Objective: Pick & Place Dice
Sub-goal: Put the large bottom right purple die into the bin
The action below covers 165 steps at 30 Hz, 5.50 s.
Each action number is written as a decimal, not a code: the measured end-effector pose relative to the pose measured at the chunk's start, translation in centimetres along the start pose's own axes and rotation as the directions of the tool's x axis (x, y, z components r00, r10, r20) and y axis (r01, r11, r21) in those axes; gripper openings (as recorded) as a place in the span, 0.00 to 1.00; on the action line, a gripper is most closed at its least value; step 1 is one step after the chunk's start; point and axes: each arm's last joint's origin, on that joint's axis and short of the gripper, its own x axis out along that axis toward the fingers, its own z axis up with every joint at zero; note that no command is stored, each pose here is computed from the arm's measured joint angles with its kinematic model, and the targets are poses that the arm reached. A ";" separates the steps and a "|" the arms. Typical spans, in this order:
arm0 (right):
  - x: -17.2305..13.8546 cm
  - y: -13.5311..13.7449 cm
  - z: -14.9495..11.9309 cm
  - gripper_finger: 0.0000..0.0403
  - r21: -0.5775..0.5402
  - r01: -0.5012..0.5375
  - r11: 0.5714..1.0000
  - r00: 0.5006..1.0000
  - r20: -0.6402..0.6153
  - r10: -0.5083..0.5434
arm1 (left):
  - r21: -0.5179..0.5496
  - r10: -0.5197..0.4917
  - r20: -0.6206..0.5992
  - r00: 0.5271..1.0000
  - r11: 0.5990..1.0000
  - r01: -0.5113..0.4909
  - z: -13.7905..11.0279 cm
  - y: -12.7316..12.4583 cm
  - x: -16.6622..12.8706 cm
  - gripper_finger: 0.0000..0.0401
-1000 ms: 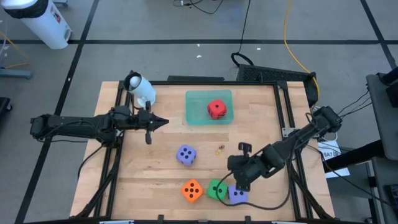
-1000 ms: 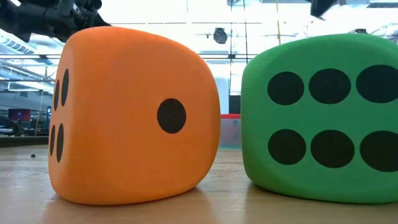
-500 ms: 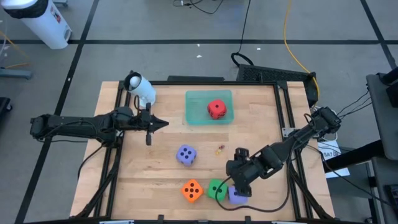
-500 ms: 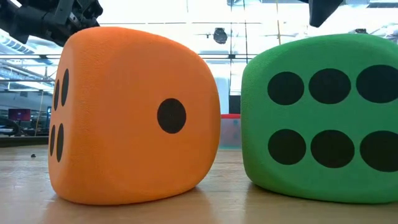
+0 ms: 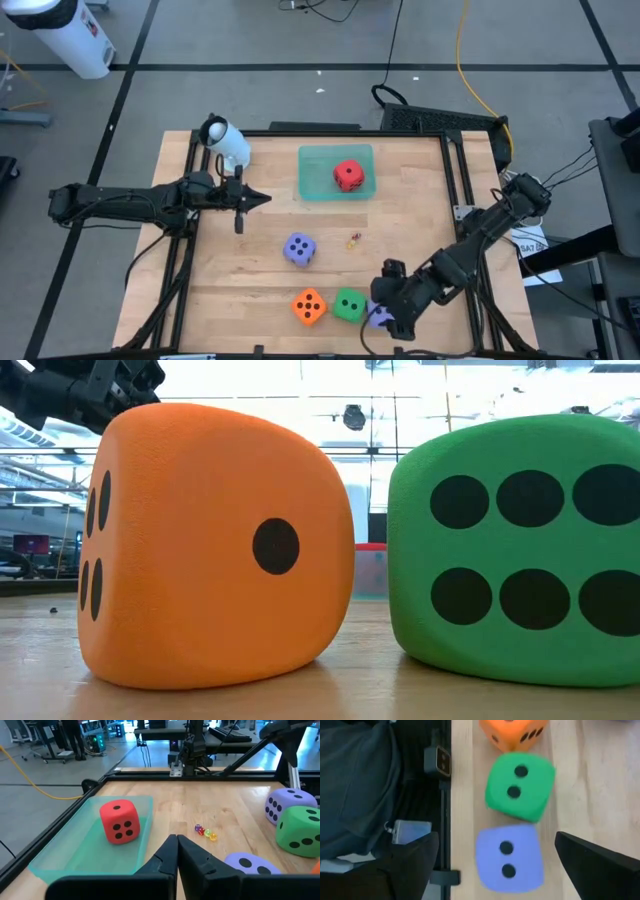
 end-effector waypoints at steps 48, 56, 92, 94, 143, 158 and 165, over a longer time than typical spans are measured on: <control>10.5 -1.3 -4.8 0.98 -0.384 0.285 0.878 0.905 -0.195 -0.379 | 0.006 0.025 -0.020 0.999 1.000 -0.025 -0.2 0.1 0.0 0.08; 10.7 -2.2 -4.1 0.98 -0.425 0.263 0.866 0.901 -0.213 -0.379 | 0.005 0.026 -0.022 0.999 1.000 -0.026 -0.2 0.1 0.0 0.08; -1.2 -14.9 5.4 0.91 -0.303 0.464 0.832 0.885 0.129 -0.447 | -0.020 0.030 0.062 0.998 0.999 -0.029 0.6 0.1 0.0 0.08; -1.9 -16.6 6.5 0.91 -0.309 0.494 0.812 0.869 0.176 -0.462 | -0.030 0.030 0.062 0.998 0.999 -0.028 0.6 0.1 0.1 0.08; 1.0 -35.1 12.0 0.93 -0.309 0.408 0.859 0.877 0.393 -0.275 | 0.007 0.072 -0.242 0.968 0.997 -0.073 2.9 9.4 18.6 0.01; -0.8 -37.6 12.0 0.93 -0.276 0.264 0.924 0.868 0.486 -0.103 | -0.096 0.038 -0.273 0.961 0.993 -0.066 2.0 11.4 18.2 0.00; -1.1 -37.4 12.3 0.93 -0.274 0.190 0.943 0.861 0.508 -0.026 | -0.146 0.032 -0.271 0.962 0.986 -0.074 2.1 11.5 18.1 0.00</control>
